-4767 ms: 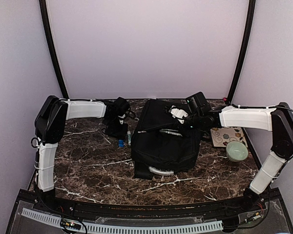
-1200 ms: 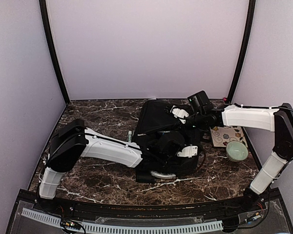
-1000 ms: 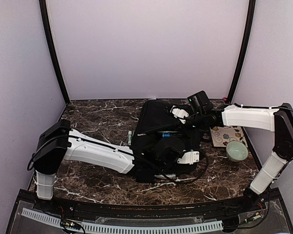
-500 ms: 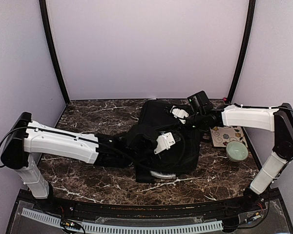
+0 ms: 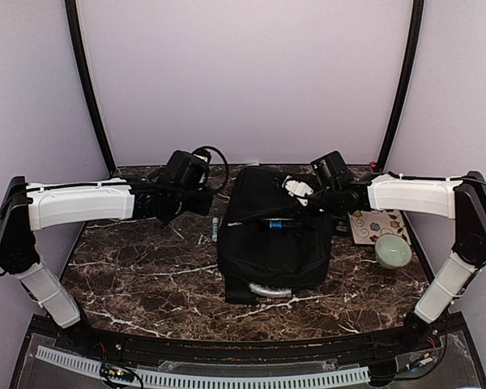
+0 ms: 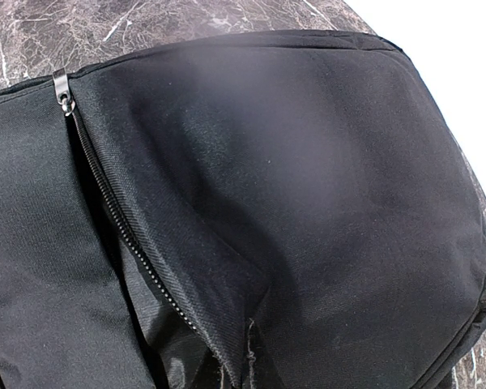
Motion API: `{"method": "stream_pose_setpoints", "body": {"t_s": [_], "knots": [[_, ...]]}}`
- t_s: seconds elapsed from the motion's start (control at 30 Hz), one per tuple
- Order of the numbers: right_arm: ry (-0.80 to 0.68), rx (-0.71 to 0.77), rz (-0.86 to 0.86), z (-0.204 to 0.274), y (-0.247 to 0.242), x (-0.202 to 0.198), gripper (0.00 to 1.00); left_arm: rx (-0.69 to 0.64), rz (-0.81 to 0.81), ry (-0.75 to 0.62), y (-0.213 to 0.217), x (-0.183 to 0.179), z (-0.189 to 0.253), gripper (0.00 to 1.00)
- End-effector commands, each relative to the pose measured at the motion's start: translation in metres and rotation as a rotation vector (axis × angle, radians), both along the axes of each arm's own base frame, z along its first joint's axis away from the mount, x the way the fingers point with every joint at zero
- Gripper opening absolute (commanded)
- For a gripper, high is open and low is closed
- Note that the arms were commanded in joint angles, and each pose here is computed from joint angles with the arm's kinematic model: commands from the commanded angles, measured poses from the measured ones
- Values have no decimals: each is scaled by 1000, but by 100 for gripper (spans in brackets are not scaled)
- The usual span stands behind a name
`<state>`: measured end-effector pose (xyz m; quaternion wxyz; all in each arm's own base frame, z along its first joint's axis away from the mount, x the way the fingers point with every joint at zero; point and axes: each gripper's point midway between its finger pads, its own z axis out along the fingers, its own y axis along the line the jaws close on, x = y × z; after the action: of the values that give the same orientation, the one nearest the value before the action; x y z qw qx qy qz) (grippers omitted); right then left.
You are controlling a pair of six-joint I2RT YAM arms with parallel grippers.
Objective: Pack the student bag
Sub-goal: Pick up the pen at the center of the board.
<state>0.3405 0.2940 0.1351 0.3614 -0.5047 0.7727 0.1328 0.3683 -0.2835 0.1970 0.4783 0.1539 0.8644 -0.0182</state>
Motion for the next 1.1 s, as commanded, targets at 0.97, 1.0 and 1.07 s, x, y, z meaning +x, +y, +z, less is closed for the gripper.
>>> {"method": "stream_pose_setpoints", "body": {"t_s": [0.97,1.0,1.07], "knots": [[30,63,73,6,20,-12,0,-267,268,654,-7,35,-159,49],[31,63,72,6,19,-12,0,-247,274,660,-4,34,-164,49],[27,65,69,8,19,-11,0,-198,300,659,5,32,-167,48]]}}
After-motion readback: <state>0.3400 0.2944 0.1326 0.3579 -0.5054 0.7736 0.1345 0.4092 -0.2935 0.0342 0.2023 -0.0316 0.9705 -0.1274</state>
